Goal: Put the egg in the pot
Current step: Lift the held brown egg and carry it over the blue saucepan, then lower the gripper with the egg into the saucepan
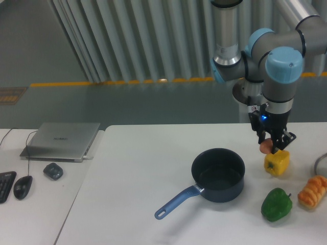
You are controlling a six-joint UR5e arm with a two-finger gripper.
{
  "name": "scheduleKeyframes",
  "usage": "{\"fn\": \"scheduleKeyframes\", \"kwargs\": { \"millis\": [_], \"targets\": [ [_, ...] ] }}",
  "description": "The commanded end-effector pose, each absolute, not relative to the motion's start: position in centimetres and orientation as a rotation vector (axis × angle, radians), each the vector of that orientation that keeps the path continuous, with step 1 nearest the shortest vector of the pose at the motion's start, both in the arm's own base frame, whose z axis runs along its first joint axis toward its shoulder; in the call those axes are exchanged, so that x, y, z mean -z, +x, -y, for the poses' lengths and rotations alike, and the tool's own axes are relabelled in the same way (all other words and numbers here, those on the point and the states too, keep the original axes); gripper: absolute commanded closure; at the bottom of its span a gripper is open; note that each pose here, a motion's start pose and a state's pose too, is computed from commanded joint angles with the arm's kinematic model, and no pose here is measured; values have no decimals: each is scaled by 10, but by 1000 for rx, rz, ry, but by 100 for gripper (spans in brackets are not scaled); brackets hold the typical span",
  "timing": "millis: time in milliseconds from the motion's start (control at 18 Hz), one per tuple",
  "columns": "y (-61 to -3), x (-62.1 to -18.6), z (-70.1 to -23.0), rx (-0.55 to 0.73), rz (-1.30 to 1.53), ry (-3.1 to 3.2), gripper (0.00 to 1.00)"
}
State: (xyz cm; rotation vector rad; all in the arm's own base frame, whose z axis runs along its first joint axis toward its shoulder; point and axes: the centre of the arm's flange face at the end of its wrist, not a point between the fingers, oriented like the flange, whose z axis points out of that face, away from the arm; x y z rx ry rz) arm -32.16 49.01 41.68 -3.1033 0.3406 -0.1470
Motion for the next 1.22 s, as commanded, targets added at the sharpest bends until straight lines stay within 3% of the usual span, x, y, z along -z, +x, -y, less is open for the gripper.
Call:
{"fn": "scheduleKeyframes", "kwargs": {
  "millis": [278, 778, 1222],
  "targets": [
    [-311, -418, -494, 149, -352, -3099, 80],
    [-197, -407, -573, 114, -182, -3077, 79],
    [-166, -359, -599, 144, -249, -3117, 79]
  ]
}}
